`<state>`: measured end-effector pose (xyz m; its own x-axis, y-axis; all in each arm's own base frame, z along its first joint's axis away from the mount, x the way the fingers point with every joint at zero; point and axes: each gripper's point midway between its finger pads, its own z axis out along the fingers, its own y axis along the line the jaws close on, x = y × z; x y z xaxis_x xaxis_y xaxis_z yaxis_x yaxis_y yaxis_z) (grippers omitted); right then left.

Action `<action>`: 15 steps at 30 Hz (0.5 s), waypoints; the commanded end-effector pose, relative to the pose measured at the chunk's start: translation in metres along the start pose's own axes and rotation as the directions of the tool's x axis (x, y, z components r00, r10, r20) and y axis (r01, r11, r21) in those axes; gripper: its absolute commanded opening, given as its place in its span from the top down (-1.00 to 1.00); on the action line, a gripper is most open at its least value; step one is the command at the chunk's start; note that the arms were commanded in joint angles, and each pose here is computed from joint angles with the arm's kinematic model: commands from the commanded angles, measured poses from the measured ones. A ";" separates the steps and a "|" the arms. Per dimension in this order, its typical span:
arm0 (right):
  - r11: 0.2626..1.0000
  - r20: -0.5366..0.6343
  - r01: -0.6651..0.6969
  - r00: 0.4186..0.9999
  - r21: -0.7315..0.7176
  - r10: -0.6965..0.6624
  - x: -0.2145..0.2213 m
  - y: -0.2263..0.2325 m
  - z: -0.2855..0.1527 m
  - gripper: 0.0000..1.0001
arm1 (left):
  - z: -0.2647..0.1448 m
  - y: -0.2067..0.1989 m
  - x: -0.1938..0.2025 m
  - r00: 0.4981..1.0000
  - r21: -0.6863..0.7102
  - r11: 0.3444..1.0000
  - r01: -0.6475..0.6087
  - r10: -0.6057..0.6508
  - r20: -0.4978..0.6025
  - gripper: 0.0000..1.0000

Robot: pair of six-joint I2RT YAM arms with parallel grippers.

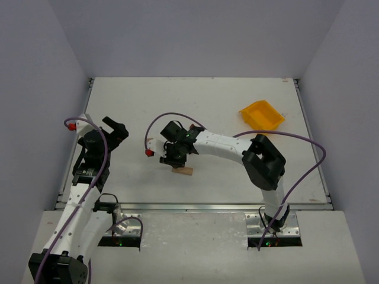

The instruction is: Build the wood block tower

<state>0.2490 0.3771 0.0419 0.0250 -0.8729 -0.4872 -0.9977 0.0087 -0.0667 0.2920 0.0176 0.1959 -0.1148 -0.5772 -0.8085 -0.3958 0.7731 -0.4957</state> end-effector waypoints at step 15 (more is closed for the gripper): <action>1.000 0.061 -0.008 0.998 -0.016 0.009 -0.012 -0.002 0.009 0.88 | 0.001 -0.010 -0.013 0.999 0.019 1.000 0.019 -0.020 0.036 -1.00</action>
<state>0.2491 0.3826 0.0366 0.0164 -0.8626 -0.5056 -0.9983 0.0145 -0.0572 0.2929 0.0180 0.1921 -0.1248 -0.5767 -0.8074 -0.4044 0.7726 -0.4894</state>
